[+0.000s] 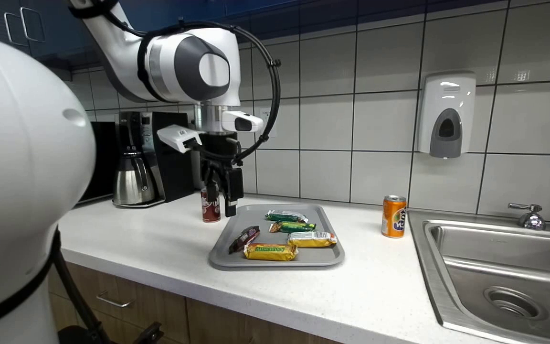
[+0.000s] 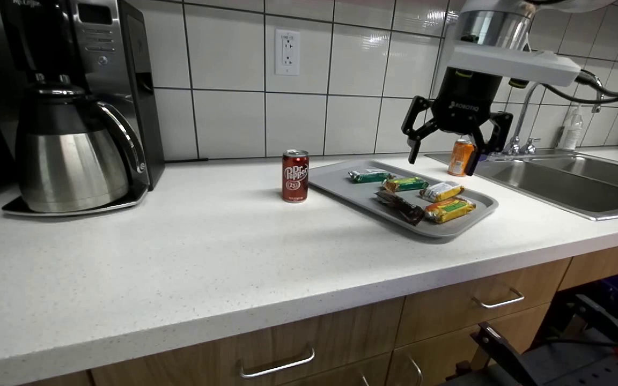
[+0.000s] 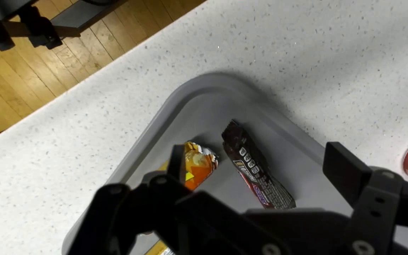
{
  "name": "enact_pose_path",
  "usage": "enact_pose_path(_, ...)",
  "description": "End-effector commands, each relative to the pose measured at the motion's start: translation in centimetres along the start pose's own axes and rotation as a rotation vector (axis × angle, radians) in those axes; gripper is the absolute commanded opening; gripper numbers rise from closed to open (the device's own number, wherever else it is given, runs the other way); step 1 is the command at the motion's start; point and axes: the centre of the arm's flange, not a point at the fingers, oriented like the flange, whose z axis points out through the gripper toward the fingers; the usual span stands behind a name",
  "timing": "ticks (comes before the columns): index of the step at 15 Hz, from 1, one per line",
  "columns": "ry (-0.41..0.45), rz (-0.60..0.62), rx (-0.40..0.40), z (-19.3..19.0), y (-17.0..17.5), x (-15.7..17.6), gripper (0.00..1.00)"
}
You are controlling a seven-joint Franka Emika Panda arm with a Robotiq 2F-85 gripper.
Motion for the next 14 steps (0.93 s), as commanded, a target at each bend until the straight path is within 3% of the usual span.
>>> enact_pose_path(1,-0.032,-0.068,-0.007,-1.4,1.0,-1.9,1.0)
enact_pose_path(2,-0.018,-0.031,-0.007,-0.3,0.1,-0.3,1.0)
enact_pose_path(14,-0.028,-0.053,-0.012,-0.5,0.0,-0.6,1.0)
